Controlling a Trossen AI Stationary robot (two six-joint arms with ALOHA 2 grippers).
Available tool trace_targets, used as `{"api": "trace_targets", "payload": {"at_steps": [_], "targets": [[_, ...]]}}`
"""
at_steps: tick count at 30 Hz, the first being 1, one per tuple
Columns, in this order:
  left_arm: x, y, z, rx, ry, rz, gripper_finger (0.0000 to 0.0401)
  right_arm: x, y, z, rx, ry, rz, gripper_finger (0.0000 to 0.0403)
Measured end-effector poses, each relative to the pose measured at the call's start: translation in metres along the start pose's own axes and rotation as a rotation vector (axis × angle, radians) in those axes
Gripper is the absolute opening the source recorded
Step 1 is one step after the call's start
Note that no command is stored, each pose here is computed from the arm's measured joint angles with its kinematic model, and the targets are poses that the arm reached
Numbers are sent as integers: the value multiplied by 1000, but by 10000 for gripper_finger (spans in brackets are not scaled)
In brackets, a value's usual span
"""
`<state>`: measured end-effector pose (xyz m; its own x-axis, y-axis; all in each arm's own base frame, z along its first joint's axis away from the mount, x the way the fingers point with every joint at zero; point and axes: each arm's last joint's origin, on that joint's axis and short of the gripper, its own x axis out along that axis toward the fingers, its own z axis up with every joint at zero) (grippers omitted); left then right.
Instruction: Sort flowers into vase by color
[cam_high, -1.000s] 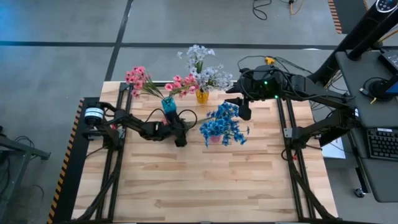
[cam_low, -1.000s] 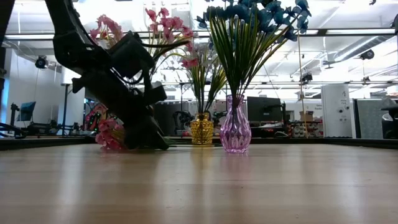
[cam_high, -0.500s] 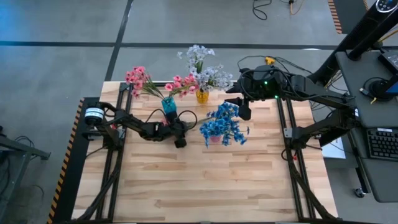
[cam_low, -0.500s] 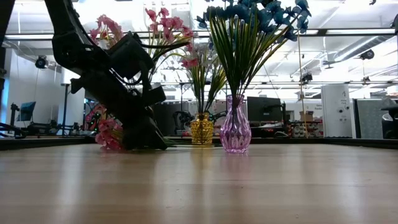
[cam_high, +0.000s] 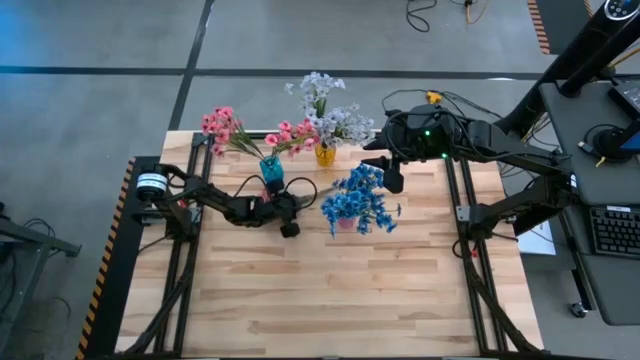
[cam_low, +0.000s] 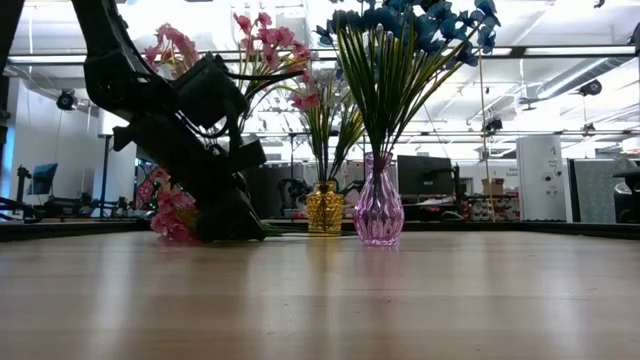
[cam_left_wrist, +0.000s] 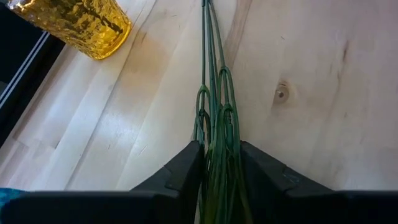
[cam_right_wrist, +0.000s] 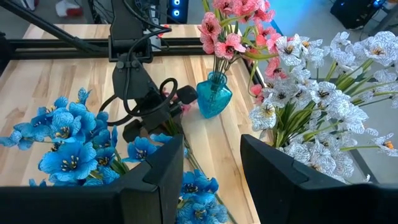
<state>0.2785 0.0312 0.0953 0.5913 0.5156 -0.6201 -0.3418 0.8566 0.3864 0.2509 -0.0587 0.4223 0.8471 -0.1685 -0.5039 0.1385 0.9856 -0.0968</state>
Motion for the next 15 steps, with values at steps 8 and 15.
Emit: {"api": "trace_targets", "payload": {"at_steps": [8,15], "targets": [[-4,-3,1,2,1,-14,78,0,0,-1,4,9,1,151],[-18,0,3,1,38,-24,77,0,0,-1,9,10,1,151]]}}
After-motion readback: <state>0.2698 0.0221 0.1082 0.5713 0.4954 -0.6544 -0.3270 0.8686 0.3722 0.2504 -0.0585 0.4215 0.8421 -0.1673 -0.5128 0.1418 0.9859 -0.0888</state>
